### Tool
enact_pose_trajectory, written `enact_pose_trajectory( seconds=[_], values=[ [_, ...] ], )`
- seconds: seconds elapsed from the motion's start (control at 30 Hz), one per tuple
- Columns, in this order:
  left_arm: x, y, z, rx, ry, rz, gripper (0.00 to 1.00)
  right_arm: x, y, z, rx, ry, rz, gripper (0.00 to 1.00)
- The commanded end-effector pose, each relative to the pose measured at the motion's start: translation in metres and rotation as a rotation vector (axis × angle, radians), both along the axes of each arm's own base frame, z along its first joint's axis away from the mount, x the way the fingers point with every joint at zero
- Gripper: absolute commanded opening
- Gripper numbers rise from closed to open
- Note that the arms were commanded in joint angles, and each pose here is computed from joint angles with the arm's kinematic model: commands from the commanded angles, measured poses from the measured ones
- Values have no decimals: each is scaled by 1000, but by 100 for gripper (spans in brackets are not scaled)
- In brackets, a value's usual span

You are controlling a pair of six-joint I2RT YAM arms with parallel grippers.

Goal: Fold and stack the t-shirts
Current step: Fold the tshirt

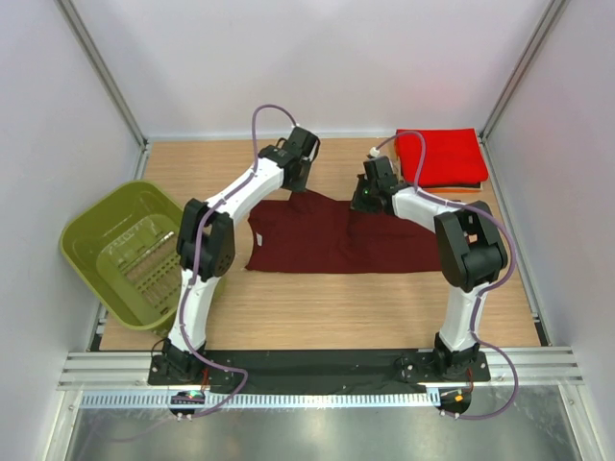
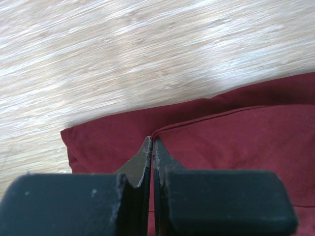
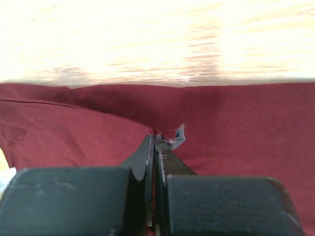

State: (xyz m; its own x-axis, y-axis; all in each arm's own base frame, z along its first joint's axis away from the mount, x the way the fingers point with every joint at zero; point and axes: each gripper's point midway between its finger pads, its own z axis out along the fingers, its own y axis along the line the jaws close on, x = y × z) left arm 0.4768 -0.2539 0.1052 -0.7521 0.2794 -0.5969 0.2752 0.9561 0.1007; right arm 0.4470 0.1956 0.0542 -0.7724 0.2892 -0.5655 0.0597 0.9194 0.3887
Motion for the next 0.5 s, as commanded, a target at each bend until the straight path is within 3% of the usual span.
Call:
enact_pose_trajectory(
  seconds=[0.0, 0.2, 0.47],
  values=[
    [3, -1, 12, -31, -14, 13, 0, 9, 5, 31, 18, -133, 71, 1],
    [-6, 3, 24, -51, -31, 16, 0, -1, 2, 50, 1, -236, 141, 1],
    [-20, 30, -3, 22, 23, 55, 0, -27, 6, 47, -29, -294, 281, 1]
  ],
)
